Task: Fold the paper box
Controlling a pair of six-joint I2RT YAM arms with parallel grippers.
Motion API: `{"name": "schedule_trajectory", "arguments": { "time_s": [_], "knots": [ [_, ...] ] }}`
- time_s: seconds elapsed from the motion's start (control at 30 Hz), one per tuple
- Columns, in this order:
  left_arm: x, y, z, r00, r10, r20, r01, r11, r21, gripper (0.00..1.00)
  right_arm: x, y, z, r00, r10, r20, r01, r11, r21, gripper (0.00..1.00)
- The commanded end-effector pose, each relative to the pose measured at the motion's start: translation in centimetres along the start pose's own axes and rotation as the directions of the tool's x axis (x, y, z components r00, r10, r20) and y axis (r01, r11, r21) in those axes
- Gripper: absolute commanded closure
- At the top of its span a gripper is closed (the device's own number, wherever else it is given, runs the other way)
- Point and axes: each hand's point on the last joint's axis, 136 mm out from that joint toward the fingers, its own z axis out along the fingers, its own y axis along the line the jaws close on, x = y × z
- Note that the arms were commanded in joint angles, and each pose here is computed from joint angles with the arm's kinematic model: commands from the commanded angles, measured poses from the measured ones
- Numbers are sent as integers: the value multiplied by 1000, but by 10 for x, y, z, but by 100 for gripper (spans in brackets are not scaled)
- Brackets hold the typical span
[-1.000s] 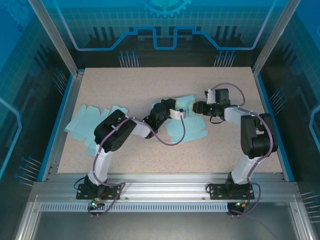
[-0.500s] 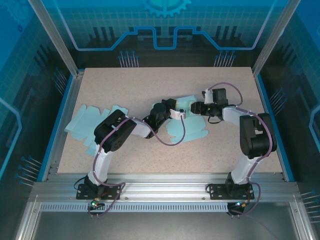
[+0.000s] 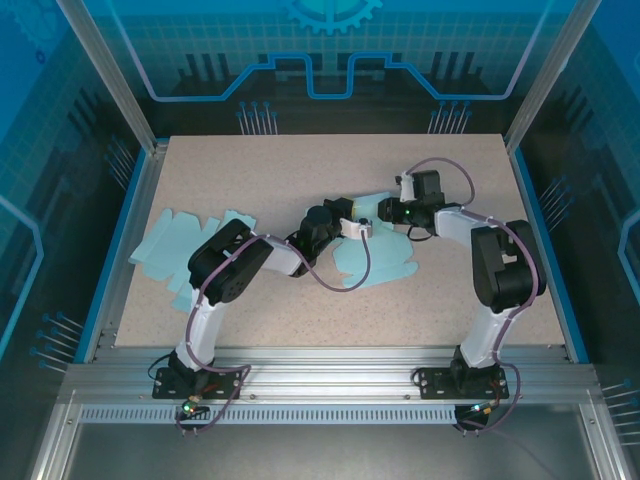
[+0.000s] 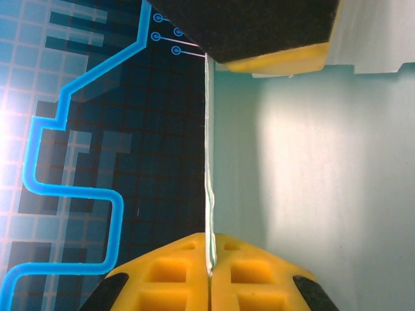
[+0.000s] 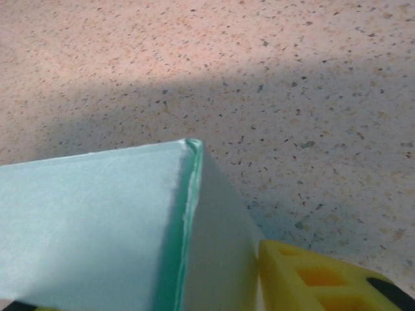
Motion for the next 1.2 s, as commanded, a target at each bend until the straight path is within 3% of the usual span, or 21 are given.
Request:
{"name": "schedule_trajectory", "arguments": {
  "time_s": [0.0, 0.1, 0.17, 0.23, 0.37, 0.4, 0.53, 0.63, 0.73, 0.83, 0.93, 1.0, 1.1, 1.17],
  "knots": [
    [-14, -8, -1, 998, -54, 45, 52, 997, 56, 100, 2, 0, 2, 1000, -17, 18, 16, 999, 50, 62],
    [-16, 0, -1, 995, -86, 46, 84, 996, 43, 98, 2, 1, 1, 999, -28, 25, 26, 997, 66, 69],
    [-17, 6, -2, 993, -106, 45, 105, 994, 29, 88, 1, 2, 0, 999, -35, 31, 32, 996, 80, 74],
    [-17, 13, -2, 992, -121, 39, 120, 993, 14, 70, 1, 2, -1, 998, -44, 38, 41, 995, 89, 79],
    [-19, 32, -4, 986, -168, 3, 168, 985, -44, 7, 2, 4, -4, 997, -65, 44, 59, 992, 114, 86],
    [-20, 41, -7, 980, -198, 0, 198, 978, -62, 1, 3, 4, -4, 997, -68, 42, 63, 991, 122, 86],
    [-34, 81, -29, 931, -364, 23, 364, 926, -102, 1, 5, 5, -7, 995, -87, 40, 81, 986, 148, 90],
    [-41, 112, -56, 842, -536, 60, 540, 836, -101, 1, 5, 7, -11, 994, -96, 49, 87, 983, 161, 92],
    [-39, 139, -83, 700, -710, 78, 714, 692, -103, 1, 4, 9, -17, 994, -95, 60, 84, 983, 162, 93],
    [-22, 148, -101, 519, -855, -3, 849, 516, -117, 1, 3, 11, -22, 993, -92, 71, 80, 984, 158, 93],
    [8, 147, -114, 270, -956, -116, 942, 287, -173, 1, 2, 11, -29, 993, -87, 84, 72, 984, 165, 94],
    [33, 142, -123, 79, -985, -153, 967, 113, -228, 1, 3, 10, -34, 993, -82, 88, 66, 982, 179, 95],
    [60, 128, -131, -181, -967, -180, 963, -137, -232, 1, 2, 13, -41, 990, -95, 104, 75, 981, 179, 94],
    [71, 119, -131, -316, -930, -190, 938, -276, -210, 1, 2, 15, -45, 989, -104, 108, 84, 980, 180, 93]
  ]
}}
